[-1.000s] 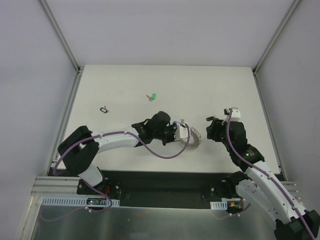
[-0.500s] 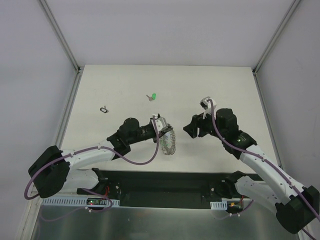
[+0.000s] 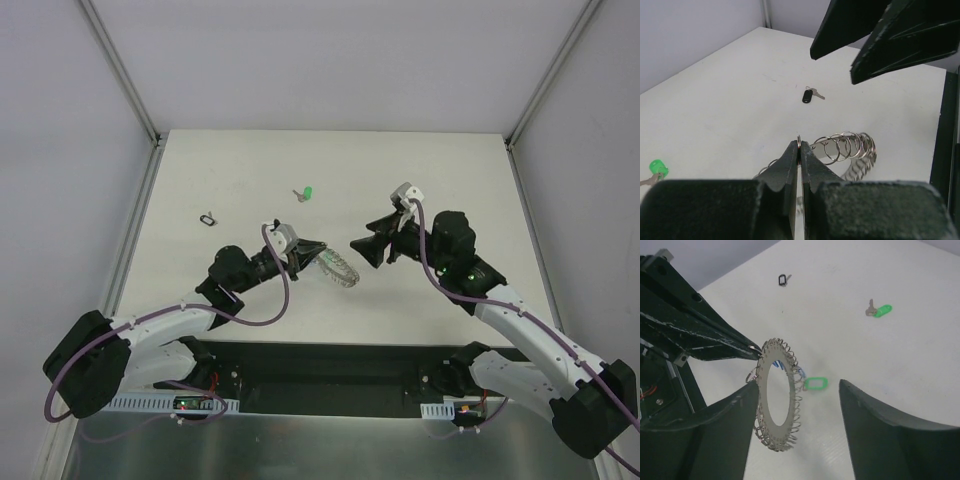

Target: Put the keys on the keyring

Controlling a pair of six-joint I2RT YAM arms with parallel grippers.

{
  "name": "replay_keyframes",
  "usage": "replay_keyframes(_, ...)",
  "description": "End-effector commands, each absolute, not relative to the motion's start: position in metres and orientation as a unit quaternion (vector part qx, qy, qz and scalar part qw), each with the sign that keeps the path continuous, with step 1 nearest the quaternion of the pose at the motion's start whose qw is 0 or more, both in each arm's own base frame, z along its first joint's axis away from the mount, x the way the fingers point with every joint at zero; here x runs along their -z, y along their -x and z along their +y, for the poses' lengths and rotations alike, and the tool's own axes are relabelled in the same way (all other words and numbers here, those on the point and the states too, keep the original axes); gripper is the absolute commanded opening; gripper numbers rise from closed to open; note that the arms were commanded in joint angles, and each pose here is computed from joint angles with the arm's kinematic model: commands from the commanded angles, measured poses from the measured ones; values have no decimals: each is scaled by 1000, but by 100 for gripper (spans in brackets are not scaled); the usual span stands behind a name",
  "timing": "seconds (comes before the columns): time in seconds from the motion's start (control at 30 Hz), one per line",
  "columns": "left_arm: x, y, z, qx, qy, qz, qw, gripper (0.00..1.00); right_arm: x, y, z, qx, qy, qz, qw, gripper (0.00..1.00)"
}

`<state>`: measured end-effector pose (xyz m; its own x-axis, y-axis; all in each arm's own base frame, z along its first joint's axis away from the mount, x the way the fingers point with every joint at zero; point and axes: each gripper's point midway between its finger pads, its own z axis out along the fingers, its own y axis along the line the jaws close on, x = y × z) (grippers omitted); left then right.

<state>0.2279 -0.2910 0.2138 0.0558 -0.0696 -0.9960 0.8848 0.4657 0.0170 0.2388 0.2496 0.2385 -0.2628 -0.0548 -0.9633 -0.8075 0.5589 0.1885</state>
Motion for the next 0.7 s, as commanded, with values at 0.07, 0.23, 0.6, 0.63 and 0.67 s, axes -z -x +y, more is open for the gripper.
replay_keyframes(0.07,-259,-219,-284,401,-341,513,678,0,-290,-255,261,-368,304,656,585,81)
replay_keyframes(0.23,-263,-219,-276,403,-336,503,687,0,-287,-257,267,-351,344,692,529,86)
replay_keyframes(0.6,-278,-205,-273,457,-355,459,675,0,-270,-234,296,-413,459,609,499,65)
replay_keyframes(0.63,-280,-202,-275,461,-361,454,672,0,-267,-235,297,-412,461,612,493,64)
replay_keyframes(0.67,-282,-202,-276,462,-365,450,671,0,-264,-233,299,-415,468,610,487,63)
